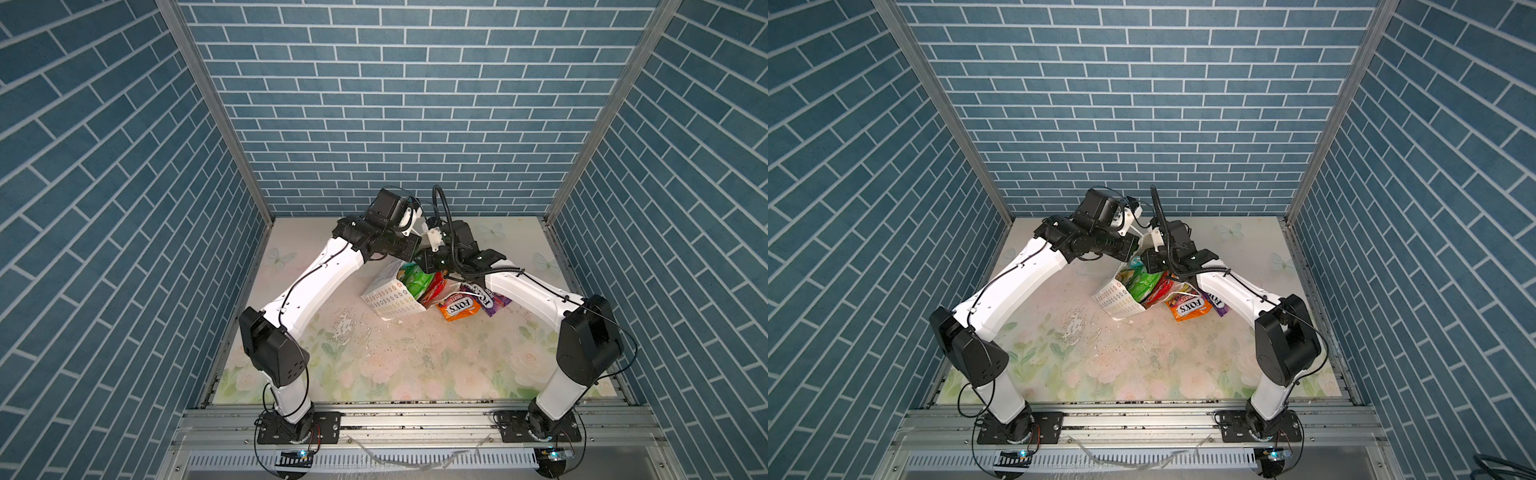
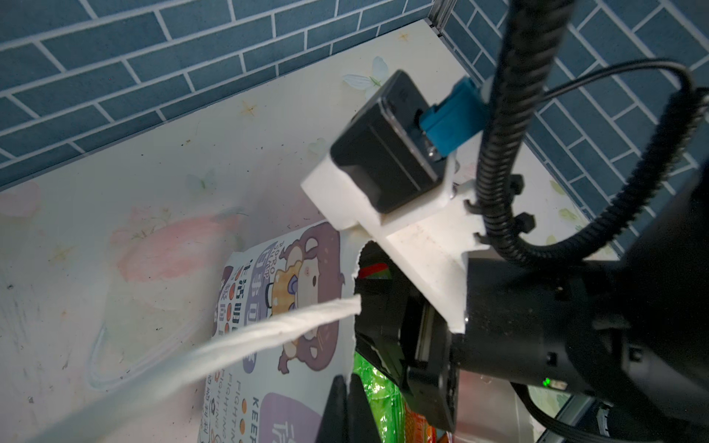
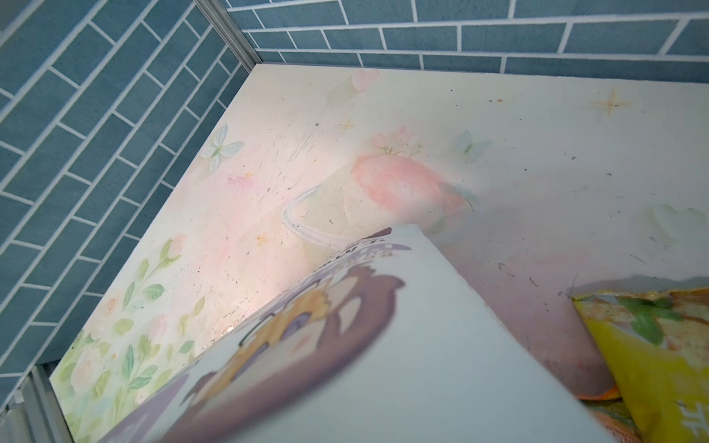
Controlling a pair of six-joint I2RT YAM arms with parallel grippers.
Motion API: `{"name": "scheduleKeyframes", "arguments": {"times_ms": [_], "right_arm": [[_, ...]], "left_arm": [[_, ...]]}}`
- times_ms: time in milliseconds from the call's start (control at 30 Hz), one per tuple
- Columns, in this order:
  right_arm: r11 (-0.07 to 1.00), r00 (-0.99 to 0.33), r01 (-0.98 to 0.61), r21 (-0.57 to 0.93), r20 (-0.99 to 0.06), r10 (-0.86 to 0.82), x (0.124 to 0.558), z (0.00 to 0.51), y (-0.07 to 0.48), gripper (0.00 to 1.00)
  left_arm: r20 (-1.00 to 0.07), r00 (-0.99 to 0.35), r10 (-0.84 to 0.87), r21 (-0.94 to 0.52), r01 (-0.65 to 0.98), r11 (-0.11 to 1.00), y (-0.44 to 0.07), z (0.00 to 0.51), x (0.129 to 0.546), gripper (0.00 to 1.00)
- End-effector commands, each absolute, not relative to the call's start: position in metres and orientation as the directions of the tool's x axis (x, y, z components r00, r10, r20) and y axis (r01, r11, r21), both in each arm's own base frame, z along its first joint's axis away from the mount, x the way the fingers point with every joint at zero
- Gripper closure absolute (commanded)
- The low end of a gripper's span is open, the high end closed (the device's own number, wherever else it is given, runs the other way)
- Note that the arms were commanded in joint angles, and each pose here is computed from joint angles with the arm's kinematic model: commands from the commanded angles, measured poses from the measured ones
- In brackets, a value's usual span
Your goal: Take the snacks out of the paper bag
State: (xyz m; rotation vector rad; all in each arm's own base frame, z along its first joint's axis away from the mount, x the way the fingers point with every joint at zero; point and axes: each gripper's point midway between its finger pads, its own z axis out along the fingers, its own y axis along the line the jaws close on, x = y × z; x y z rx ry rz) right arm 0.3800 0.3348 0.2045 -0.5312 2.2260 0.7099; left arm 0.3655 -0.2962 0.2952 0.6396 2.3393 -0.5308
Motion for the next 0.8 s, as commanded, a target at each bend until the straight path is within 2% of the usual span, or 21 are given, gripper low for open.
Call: {"name": "scheduleKeyframes", "arguments": {"times_ms": [0,233,400,767], "right_arm": [[0.762,-0.579,-0.597,0.250,-0.791,-0.195,0.391,0.211,0.341,0.67],[0.737,-0.563,-0.632,0.242,-0.796,-0.221,0.395,0.206,0.351,0.66],[0.687,-0.587,-0.675,0.267,-0.758,-0.283,0.387,0.194,0.362,0.65],[0.698,-0.625,-0.672,0.248,-0.696,-0.354,0.383,0.175,0.358,0.64]], "left_arm": [[-0.710,-0.648,0.276,-0.226,0.581,0.782,-0.300,0.309,0.367,1.00],[-0.708,-0.650,0.274,-0.230,0.580,0.781,-0.299,0.309,0.367,1.00],[-0.706,-0.654,0.272,-0.232,0.576,0.784,-0.296,0.308,0.368,1.00],[-0.706,-0.657,0.266,-0.240,0.575,0.782,-0.294,0.310,0.369,1.00]]}}
